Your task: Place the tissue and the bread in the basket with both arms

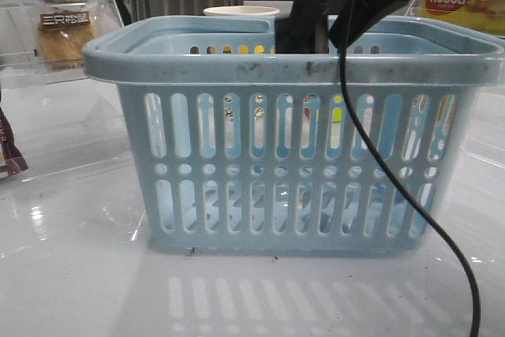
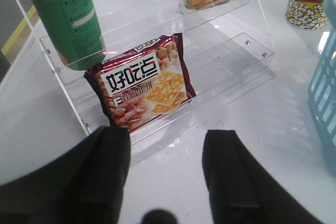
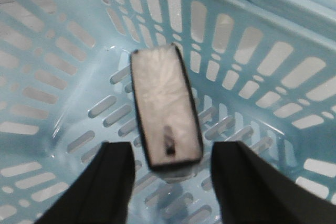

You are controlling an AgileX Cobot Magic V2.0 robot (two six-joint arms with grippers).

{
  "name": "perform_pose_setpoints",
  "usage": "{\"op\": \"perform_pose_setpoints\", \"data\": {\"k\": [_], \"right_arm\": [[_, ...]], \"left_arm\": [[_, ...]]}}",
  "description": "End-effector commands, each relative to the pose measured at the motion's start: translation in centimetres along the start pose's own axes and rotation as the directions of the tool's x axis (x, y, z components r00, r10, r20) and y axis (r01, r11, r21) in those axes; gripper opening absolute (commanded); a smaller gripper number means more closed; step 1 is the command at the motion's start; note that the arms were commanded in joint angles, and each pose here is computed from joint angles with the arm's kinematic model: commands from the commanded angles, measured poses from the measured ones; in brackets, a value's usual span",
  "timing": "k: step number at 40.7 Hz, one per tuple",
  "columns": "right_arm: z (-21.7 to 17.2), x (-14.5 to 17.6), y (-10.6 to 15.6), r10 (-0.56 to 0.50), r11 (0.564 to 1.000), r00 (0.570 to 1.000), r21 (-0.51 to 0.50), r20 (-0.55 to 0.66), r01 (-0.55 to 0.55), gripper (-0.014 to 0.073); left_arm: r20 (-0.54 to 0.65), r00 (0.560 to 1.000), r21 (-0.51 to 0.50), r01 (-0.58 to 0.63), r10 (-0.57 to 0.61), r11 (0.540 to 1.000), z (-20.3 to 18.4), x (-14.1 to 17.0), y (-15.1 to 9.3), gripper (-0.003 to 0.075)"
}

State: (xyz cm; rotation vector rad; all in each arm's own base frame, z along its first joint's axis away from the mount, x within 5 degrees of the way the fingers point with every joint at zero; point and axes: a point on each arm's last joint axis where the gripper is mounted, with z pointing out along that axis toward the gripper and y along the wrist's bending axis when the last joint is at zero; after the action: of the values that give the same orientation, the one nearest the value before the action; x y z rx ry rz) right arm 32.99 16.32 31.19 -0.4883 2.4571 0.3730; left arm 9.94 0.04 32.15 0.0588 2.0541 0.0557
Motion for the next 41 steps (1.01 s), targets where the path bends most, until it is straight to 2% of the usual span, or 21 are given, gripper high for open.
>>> {"op": "perform_pose_setpoints", "data": {"k": [1, 8, 18, 27, 41], "right_arm": [[-1.8, -1.5, 0.1, -0.033, 0.999, 0.991, 0.019, 0.128, 0.031, 0.0594], [-2.9, -1.5, 0.0, -0.074, 0.996, 0.988, 0.054, 0.135, 0.068, 0.0593], [-9.1, -0.7, 0.7, -0.089, 0.996, 0.962, 0.053, 0.257, 0.078, 0.0593], [-14.8, 3.0, 1.1, -0.147, 0.989, 0.93, 0.071, 0.338, 0.13, 0.0593], [-18.8, 9.9, 1.1, -0.153, 0.988, 0.905, 0.074, 0.396, 0.134, 0.0593]], "left_arm": [[0.089, 0.996, 0.008, 0.0, 0.0, 1.0, -0.3, -1.4, -0.1, 0.0382], [0.089, 0.996, 0.008, 0.0, 0.0, 1.0, -0.3, -1.4, -0.1, 0.0382], [0.089, 0.996, 0.008, 0.0, 0.0, 1.0, -0.3, -1.4, -0.1, 0.0382], [0.089, 0.996, 0.008, 0.0, 0.0, 1.0, -0.3, -1.4, -0.1, 0.0382], [0.089, 0.996, 0.008, 0.0, 0.0, 1.0, -0.3, -1.4, -0.1, 0.0382]]}}
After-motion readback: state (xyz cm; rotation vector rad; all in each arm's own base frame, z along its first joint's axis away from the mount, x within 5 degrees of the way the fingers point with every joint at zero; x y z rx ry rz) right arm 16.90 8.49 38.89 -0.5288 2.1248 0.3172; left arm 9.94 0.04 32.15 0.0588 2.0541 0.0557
